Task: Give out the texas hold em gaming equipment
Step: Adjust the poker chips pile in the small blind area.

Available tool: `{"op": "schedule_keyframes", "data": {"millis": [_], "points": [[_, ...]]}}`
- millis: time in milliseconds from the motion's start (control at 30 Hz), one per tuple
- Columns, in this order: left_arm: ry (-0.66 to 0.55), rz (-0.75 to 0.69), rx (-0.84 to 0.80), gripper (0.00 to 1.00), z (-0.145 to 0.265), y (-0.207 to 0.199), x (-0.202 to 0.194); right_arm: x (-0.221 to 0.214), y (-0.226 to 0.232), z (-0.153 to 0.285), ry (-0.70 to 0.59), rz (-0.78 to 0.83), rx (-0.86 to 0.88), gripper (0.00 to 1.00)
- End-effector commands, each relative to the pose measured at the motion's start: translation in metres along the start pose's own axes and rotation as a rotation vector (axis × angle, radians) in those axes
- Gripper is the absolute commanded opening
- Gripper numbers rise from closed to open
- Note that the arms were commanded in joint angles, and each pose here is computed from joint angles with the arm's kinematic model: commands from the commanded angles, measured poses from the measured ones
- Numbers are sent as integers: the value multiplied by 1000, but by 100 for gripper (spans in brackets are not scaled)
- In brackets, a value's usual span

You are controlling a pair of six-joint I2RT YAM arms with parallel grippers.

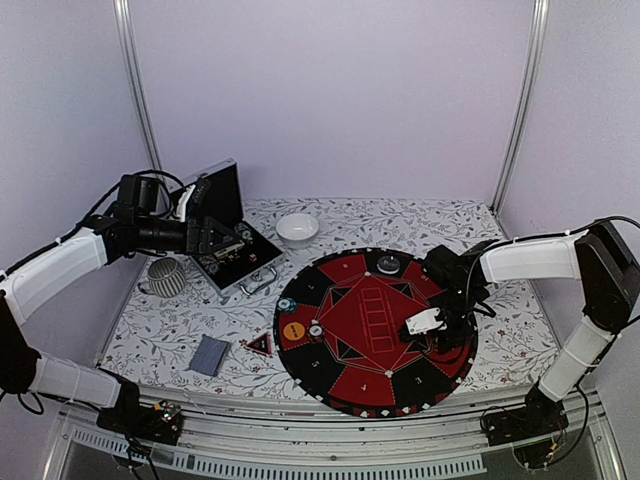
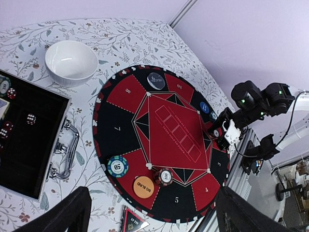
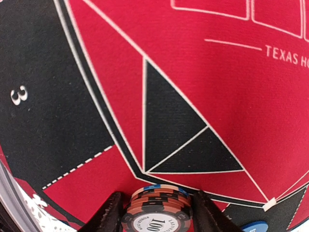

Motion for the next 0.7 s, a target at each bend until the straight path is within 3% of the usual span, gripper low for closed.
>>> {"op": "schedule_keyframes", "data": {"millis": [0,133,200,333,400,433,467,667], "points": [[-10,16,-14,91,1,3,-1,-8,-2,-5,63,-8,-9,43],[-8,24,-16,91,0,5,-3,-5,-3,-3,51,1,-16,33],[-7,26,-14,91,0,6,-3,-5,-1,-2,53,11,-14,34],[-8,31,-15,91,0,7,-3,-6,3,-2,52,22,-15,56],[-8,33,-14,91,0,7,-3,-4,3,-1,46,26,-21,78],[-8,33,-14,91,0,8,-4,-3,4,0,45,30,-29,94],[-7,35,-13,91,0,8,-4,-2,2,1,43,32,-42,100],[-1,38,30,91,0,15,-7,19,-11,23,-38,47,-156,99]]}}
Point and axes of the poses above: each gripper's point midway between its finger pads, its own z axis back along the fingers, its own y axis along the line the jaws close on, x = y × z, the point moved 5 cm from there along z, back along the fingers, and after that the axes turned 14 degrees about -z, right-handed, at the moved point
